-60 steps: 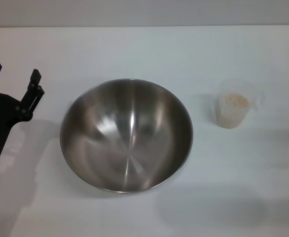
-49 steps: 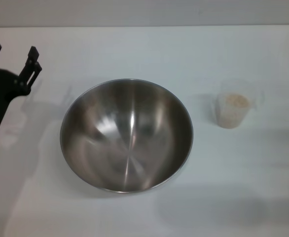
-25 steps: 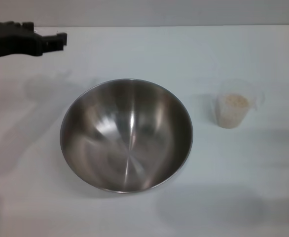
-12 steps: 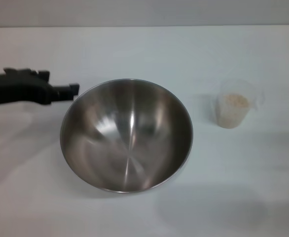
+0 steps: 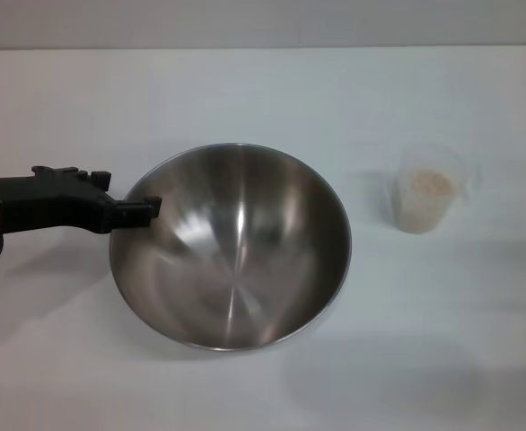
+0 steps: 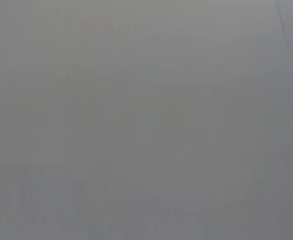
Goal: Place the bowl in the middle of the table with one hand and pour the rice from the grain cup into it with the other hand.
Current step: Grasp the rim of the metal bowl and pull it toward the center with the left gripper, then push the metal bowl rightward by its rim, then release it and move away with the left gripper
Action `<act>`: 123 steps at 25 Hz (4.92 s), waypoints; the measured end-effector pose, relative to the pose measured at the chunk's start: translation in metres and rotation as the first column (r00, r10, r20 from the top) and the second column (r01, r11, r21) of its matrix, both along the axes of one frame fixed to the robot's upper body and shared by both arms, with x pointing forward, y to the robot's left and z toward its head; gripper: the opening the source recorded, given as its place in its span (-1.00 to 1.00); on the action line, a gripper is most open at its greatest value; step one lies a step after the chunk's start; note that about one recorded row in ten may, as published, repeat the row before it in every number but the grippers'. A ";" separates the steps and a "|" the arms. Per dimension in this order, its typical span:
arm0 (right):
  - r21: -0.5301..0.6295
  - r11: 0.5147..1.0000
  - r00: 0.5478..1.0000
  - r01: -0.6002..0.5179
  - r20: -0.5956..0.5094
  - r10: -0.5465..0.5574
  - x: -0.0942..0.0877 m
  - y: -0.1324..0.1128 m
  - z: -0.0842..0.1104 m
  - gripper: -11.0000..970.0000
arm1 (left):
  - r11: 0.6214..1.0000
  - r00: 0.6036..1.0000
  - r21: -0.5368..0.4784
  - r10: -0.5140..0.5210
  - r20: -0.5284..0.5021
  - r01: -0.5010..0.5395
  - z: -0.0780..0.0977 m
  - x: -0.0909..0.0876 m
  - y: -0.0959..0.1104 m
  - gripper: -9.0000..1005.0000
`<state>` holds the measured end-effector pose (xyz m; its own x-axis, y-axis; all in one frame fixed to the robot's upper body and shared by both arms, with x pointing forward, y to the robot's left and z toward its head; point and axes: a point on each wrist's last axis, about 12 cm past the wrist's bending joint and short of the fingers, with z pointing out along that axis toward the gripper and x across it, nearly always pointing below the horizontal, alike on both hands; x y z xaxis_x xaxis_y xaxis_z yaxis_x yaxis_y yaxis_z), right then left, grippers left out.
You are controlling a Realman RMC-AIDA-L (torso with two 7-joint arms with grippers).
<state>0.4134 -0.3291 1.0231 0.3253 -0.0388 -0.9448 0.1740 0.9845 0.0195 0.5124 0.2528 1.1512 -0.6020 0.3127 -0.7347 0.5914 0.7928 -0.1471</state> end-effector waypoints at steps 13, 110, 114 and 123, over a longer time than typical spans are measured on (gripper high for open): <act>0.000 1.000 1.000 0.001 -0.008 -0.001 -0.002 0.000 -0.001 0.74 | 1.000 0.999 0.014 -0.006 -0.032 0.006 -0.022 0.003 -0.001 0.63; 0.001 1.000 0.999 -0.031 -0.013 0.031 -0.006 0.005 -0.003 0.74 | 0.994 0.995 -0.042 -0.097 0.003 0.097 -0.013 0.111 -0.046 -0.50; 0.000 0.999 0.999 -0.038 -0.019 0.038 -0.008 0.006 -0.004 0.74 | 0.993 0.991 -0.051 -0.104 0.086 0.109 0.002 0.108 -0.043 -0.34; -0.001 0.999 0.999 -0.035 -0.017 0.035 -0.010 0.005 -0.004 0.74 | 0.998 0.904 0.040 -0.057 0.424 0.044 0.042 0.084 -0.021 0.43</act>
<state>0.4029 -0.3241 1.0195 0.3109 -0.0291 -0.9500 0.1393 0.9901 0.0152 0.5960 0.2316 1.1932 -0.2178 0.3595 -0.9074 0.6323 0.7601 0.1494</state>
